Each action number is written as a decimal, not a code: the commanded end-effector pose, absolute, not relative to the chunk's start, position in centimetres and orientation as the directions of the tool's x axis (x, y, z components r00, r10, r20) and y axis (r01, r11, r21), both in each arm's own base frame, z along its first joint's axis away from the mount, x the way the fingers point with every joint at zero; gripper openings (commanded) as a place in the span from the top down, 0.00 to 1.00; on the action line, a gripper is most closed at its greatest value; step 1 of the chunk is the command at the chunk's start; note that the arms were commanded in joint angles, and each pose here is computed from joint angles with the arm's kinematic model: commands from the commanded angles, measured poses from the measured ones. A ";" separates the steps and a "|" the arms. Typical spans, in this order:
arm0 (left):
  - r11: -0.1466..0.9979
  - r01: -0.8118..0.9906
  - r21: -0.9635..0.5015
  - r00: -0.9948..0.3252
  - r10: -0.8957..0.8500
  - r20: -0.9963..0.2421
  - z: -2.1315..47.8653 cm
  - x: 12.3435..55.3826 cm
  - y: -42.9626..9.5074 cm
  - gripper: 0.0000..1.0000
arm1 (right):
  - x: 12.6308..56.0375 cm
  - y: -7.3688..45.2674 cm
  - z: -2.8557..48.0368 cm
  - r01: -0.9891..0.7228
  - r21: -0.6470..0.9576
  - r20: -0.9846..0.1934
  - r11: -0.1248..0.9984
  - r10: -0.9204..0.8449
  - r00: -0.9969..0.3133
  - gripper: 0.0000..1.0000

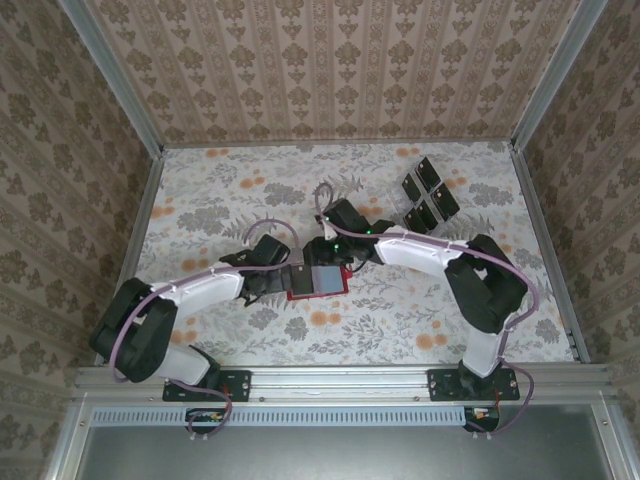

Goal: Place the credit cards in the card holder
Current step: Insert the credit card into the card slot, then flip over the card slot on the card holder.

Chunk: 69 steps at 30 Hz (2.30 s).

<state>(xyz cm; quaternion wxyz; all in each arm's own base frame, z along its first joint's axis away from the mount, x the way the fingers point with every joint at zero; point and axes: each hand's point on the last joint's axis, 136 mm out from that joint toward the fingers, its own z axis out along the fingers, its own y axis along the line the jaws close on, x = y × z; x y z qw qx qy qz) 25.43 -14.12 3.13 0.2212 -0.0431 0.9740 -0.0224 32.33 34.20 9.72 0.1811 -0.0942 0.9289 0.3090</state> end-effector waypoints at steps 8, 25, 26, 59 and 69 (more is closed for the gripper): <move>0.989 -0.043 -0.140 -0.854 -0.109 -0.509 7.4 26.5 -14.4 0.00 | 31.1 31.0 6.8 -0.265 0.428 -0.355 0.864 -0.109 -0.929 0.53; 0.979 -0.039 -0.199 -0.860 -0.134 -0.492 6.8 25.6 -16.0 0.00 | 30.7 30.5 3.5 -0.256 0.386 -0.300 0.886 -0.142 -0.943 0.52; 0.979 -0.038 -0.199 -0.860 -0.133 -0.493 6.8 25.7 -16.1 0.00 | 30.6 30.5 3.2 -0.258 0.383 -0.294 0.887 -0.147 -0.944 0.52; 0.963 0.122 -0.240 -0.818 -0.040 -0.574 5.7 22.5 -20.6 0.00 | 30.3 33.0 1.0 -0.041 0.571 -0.168 0.820 0.068 -0.984 0.52; 0.956 0.179 -0.232 -0.801 0.005 -0.599 6.0 24.0 -23.7 0.00 | 30.3 33.1 1.2 -0.031 0.578 -0.160 0.816 0.076 -0.984 0.51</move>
